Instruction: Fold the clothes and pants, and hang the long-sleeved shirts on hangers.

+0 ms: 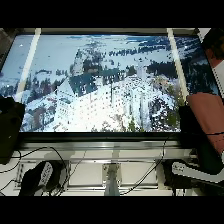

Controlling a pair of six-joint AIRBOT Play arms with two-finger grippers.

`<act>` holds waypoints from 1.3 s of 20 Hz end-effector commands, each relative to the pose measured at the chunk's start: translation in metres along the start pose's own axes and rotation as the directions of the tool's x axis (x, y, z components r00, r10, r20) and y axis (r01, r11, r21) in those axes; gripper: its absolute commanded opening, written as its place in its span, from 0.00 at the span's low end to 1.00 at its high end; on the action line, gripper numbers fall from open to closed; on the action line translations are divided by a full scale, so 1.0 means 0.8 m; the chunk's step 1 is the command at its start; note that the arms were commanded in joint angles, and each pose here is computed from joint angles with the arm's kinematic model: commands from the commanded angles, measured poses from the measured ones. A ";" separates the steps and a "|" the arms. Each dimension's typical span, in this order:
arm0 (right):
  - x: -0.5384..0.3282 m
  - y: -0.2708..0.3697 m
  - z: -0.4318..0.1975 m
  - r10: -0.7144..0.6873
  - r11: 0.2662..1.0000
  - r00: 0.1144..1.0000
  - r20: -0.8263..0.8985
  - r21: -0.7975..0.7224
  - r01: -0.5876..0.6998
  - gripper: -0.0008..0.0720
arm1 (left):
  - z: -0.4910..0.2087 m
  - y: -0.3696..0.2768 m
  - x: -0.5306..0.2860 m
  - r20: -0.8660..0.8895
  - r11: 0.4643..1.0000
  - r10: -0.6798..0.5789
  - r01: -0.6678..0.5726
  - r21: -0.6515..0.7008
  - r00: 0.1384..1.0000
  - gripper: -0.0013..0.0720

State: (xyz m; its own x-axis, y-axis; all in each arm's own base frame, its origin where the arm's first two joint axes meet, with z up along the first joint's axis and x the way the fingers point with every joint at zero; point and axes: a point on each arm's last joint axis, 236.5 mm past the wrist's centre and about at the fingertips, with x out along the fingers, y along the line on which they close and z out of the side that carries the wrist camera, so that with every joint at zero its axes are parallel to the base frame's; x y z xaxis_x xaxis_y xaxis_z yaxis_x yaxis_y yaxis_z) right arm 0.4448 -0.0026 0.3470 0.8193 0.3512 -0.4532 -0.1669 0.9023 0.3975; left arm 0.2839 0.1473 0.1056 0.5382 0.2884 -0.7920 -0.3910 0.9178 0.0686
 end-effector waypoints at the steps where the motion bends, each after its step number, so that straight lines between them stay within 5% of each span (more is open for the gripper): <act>1: 0.000 0.001 0.000 0.001 1.000 1.000 0.000 -0.001 -0.001 0.05 | -0.004 0.014 0.028 -0.048 0.997 0.045 -0.043 0.059 0.998 0.36; 2: 0.000 0.001 0.000 0.001 1.000 1.000 0.000 -0.001 -0.001 0.05 | -0.008 0.025 0.038 -0.072 0.994 0.080 -0.074 0.083 0.994 0.65; 3: 0.000 0.001 0.000 0.001 1.000 1.000 0.000 -0.001 -0.001 0.05 | -0.013 0.040 0.047 -0.100 0.986 0.130 -0.118 0.122 0.986 0.75; 6: 0.000 0.001 0.000 0.001 1.000 1.000 0.000 -0.001 -0.001 0.05 | -0.014 0.069 0.071 -0.124 0.957 0.230 -0.200 0.211 0.965 0.76; 8: 0.000 0.001 0.000 0.001 1.000 1.000 0.000 -0.001 -0.001 0.05 | -0.013 0.068 0.091 -0.130 0.955 0.226 -0.193 0.226 0.965 0.89; 12: 0.000 0.001 0.000 0.001 1.000 1.000 0.000 -0.001 -0.001 0.05 | -0.040 0.074 0.127 -0.235 0.944 0.245 -0.177 0.278 0.941 0.95; 26: 0.000 0.001 0.000 0.001 1.000 1.000 0.000 -0.001 -0.001 0.05 | -0.070 0.072 0.203 -0.316 0.940 0.235 -0.133 0.314 0.919 0.90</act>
State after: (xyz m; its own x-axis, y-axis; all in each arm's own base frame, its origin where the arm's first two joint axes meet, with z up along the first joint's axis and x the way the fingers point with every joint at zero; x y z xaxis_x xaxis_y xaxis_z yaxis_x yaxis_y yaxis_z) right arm 0.4448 -0.0026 0.3470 0.8193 0.3512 -0.4532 -0.1669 0.9023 0.3975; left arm 0.3031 0.2299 -0.0426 0.1700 0.3998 -0.9007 -0.2136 0.9072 0.3624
